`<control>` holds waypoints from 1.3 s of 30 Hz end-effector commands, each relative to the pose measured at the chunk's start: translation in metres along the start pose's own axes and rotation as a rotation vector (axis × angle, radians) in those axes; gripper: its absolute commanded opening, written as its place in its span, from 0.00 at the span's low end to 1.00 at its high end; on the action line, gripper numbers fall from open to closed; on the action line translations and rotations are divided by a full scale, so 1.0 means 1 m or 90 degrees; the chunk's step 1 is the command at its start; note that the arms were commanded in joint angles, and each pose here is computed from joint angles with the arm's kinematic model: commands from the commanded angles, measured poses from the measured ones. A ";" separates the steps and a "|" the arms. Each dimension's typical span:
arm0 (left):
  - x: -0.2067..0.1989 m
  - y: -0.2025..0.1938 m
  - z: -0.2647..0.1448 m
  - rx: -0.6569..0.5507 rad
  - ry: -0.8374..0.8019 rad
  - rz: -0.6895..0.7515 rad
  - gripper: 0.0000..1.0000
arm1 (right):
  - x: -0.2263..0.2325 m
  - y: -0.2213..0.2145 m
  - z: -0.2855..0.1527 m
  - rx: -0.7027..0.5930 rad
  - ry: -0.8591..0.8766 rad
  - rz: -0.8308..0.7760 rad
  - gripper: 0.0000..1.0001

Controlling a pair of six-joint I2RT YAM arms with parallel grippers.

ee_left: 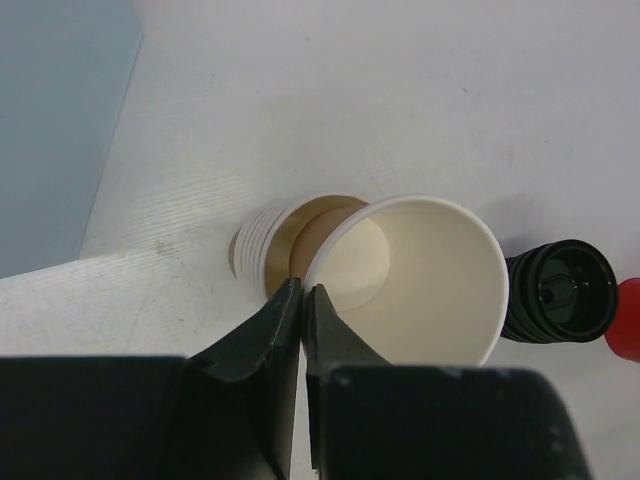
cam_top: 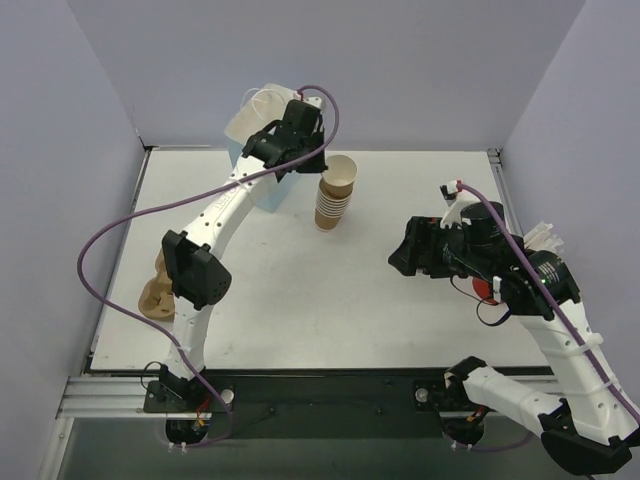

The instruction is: Pack the takeout coffee

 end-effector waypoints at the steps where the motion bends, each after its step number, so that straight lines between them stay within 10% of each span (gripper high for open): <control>1: -0.025 0.037 -0.044 -0.044 -0.082 -0.051 0.00 | 0.002 0.010 -0.009 -0.021 0.000 0.006 0.73; 14: -0.017 0.063 -0.136 -0.105 -0.105 -0.042 0.00 | 0.003 0.011 -0.009 -0.024 -0.008 0.045 0.72; 21: 0.024 -0.002 -0.190 -0.059 -0.063 -0.015 0.00 | -0.018 0.004 -0.001 -0.016 -0.086 0.084 0.72; 29: 0.099 -0.140 -0.157 0.066 0.003 -0.044 0.00 | -0.066 0.012 0.026 0.020 -0.213 0.136 0.67; 39: 0.107 -0.185 -0.116 0.088 -0.027 -0.071 0.00 | -0.111 0.020 0.045 0.049 -0.300 0.149 0.66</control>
Point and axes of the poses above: each gripper's point midway between its finger pads, its own z axis out along the fingers, its own x axis along the line the jaws close on, y = z × x, the point moved 1 cm from there along -z, back along the fingers, and after that the axes turned 12 degrees about -z, right-handed, at the moved point
